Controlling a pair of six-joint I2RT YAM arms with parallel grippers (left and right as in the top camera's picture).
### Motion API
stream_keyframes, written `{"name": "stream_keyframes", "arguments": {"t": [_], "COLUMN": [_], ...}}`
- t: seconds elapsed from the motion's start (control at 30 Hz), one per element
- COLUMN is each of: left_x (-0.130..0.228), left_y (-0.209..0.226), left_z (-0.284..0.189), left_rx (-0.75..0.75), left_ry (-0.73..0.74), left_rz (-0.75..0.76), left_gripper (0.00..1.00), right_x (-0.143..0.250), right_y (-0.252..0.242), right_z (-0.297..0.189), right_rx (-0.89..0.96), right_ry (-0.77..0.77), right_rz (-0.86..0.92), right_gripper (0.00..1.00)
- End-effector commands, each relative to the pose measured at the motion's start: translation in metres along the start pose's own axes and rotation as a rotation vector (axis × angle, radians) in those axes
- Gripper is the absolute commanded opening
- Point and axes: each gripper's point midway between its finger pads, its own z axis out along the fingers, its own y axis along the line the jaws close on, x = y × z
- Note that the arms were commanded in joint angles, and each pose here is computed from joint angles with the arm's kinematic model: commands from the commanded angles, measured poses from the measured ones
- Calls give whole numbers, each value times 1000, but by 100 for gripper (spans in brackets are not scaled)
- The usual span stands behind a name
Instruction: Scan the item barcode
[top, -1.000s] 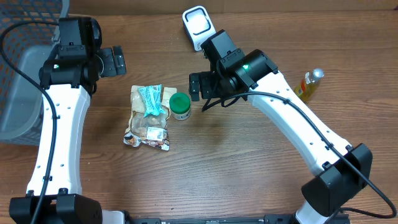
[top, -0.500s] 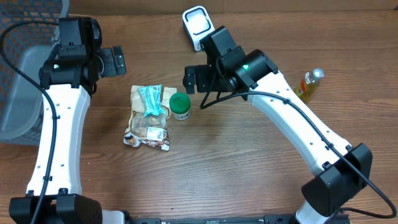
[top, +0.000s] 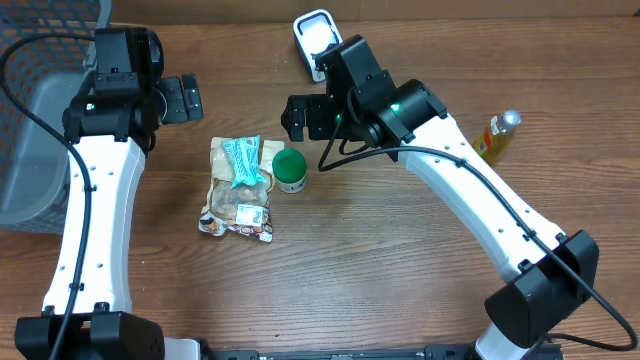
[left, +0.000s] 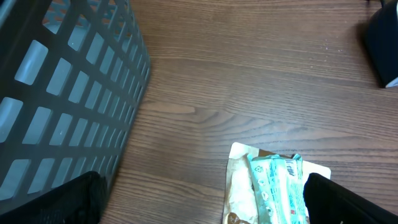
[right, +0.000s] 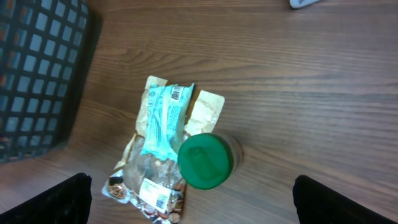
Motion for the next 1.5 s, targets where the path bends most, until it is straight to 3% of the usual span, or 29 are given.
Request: {"name": "stream_keyframes", "arguments": {"t": [0.0, 0.6, 0.97, 1.2, 1.47], "left_x": [-3, -3, -3, -3, -3], "left_y": [0, 0, 0, 0, 0], "left_z": [-1, -1, -1, -1, -1], "left_rx": [-4, -4, -4, -4, -4], "left_ry": [-8, -8, -7, -7, -7], "left_rz": [8, 8, 8, 8, 8], "left_gripper": [99, 100, 100, 100, 100], "right_x": [-4, 45, 64, 79, 87], "right_y": [2, -21, -11, -15, -25], "right_z": [3, 103, 119, 134, 135], "right_rx": [-8, 146, 354, 377, 411], "right_ry": [-5, 138, 22, 53, 91], "right_rz": [95, 151, 31, 39, 36], "right_gripper": [100, 96, 96, 95, 69]}}
